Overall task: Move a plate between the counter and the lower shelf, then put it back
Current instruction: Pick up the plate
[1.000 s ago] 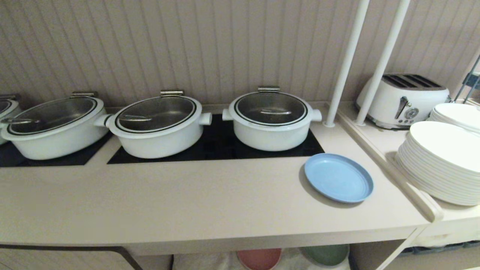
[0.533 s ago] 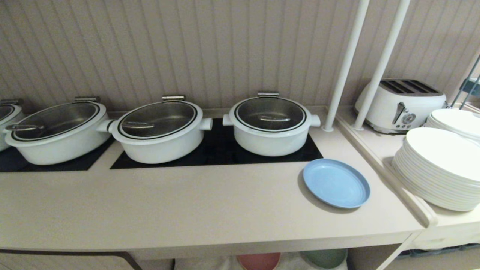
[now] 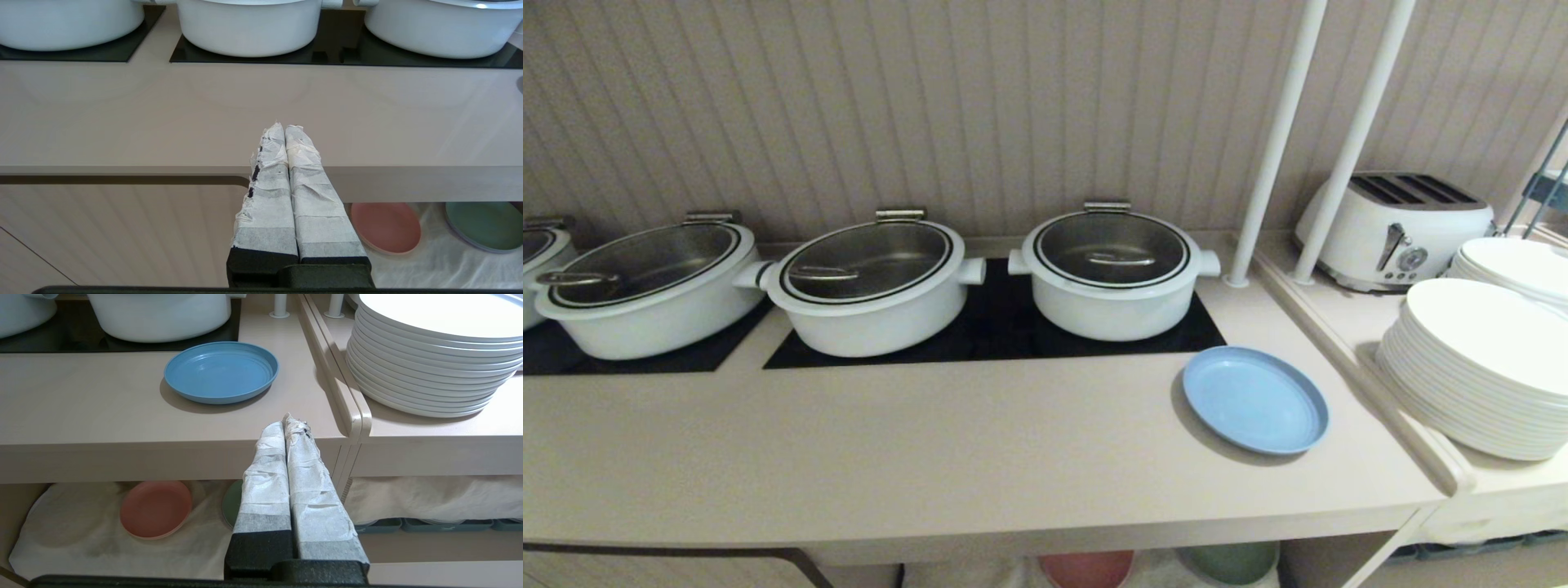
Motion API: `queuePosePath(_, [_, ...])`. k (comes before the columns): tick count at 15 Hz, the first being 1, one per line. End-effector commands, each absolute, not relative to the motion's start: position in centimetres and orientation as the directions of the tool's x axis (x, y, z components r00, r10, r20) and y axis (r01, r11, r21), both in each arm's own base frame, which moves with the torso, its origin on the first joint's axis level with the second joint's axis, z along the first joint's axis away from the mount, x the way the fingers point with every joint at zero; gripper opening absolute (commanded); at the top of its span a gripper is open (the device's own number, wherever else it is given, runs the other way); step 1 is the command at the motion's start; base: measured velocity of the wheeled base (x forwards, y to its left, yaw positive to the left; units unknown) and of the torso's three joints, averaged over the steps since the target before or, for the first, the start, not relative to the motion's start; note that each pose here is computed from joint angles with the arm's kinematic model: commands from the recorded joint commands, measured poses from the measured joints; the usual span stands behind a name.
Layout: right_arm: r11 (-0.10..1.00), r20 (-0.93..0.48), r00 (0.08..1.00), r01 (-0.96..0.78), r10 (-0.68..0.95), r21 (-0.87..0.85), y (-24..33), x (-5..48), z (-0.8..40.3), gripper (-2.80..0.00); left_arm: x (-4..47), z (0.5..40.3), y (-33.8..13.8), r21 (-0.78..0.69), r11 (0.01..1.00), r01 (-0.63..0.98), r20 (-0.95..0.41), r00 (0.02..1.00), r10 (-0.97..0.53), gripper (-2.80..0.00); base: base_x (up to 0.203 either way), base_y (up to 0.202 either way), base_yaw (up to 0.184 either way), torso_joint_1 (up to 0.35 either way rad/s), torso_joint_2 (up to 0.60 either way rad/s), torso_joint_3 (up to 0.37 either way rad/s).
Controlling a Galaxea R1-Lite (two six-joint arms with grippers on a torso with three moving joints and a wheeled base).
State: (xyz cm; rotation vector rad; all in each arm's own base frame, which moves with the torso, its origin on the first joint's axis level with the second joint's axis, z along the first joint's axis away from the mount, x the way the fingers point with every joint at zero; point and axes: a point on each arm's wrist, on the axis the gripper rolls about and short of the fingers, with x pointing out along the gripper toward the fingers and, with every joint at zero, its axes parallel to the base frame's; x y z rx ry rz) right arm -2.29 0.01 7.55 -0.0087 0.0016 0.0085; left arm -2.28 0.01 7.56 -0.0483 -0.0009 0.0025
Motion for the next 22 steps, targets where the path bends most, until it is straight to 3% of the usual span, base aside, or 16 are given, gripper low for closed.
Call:
queuePosePath(1, [1.000,-0.002,1.000,-0.009,0.009,-0.009,0.0,-2.3,7.6,-2.80,-2.3,7.6,0.0,-0.049,0.999,-0.003,0.002,1.000,0.003,-2.80,0.000,0.000,0.000,0.000,0.00,0.000])
queuePosePath(12, [0.998,-0.011,1.000,-0.013,0.012,-0.064,0.0,-2.4,7.6,-2.80,-2.3,7.6,0.0,-0.049,0.999,-0.003,0.002,1.000,0.003,-2.80,0.000,0.000,0.000,0.000,0.00,0.000])
queuePosePath(22, [0.996,-0.044,0.996,-0.081,0.079,-0.046,0.2,-2.9,13.4,-2.80,-2.3,7.6,0.0,-0.049,0.999,-0.003,0.002,1.000,0.003,-2.80,0.000,0.000,0.000,0.000,0.00,0.000])
